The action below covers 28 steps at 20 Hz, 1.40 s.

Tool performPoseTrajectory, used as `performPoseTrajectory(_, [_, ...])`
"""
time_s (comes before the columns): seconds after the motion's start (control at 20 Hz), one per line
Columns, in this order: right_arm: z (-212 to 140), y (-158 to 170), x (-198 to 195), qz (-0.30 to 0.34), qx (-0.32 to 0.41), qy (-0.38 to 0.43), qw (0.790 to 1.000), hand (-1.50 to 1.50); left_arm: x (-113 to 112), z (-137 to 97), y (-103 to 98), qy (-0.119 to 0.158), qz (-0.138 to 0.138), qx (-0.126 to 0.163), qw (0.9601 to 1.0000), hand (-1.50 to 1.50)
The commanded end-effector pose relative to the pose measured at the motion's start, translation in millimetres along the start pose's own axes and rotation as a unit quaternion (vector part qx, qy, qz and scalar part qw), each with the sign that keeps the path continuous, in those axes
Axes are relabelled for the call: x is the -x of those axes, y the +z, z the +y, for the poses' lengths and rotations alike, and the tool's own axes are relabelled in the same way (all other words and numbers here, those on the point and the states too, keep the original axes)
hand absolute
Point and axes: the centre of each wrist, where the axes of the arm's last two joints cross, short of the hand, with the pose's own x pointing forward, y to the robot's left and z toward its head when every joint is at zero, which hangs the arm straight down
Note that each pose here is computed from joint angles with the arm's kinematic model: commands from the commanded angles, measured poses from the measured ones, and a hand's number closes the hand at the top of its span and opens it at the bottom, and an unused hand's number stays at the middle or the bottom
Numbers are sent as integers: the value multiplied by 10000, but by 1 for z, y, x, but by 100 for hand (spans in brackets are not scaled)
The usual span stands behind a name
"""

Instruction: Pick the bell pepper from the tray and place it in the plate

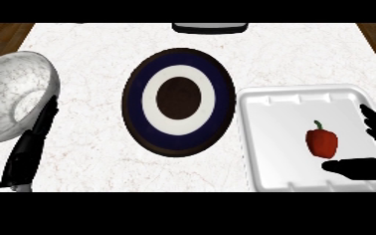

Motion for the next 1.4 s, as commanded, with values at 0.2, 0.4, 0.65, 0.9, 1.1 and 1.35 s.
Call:
performPoseTrajectory(0.2, [17,-7,10,162,-278,189,9993,-150,-7,2,14,-53,54,24,10000,0])
performPoseTrajectory(0.4, [15,-30,7,169,-251,72,9995,-150,-10,-1,0,-36,11,53,10000,0])
performPoseTrajectory(0.65, [30,-36,31,169,-317,98,9993,-150,7,-5,-1,32,0,6,10000,0])
performPoseTrajectory(0.9, [43,-41,28,-228,-227,-95,9994,150,-13,-11,-1,10,-42,-46,10000,0])
performPoseTrajectory(1.1, [59,-29,18,-299,-57,-59,9995,150,3,-6,-2,52,113,20,9999,0])
performPoseTrajectory(1.35, [37,-55,38,-295,120,-11,9995,150,-15,-3,20,3,27,-50,10000,0])
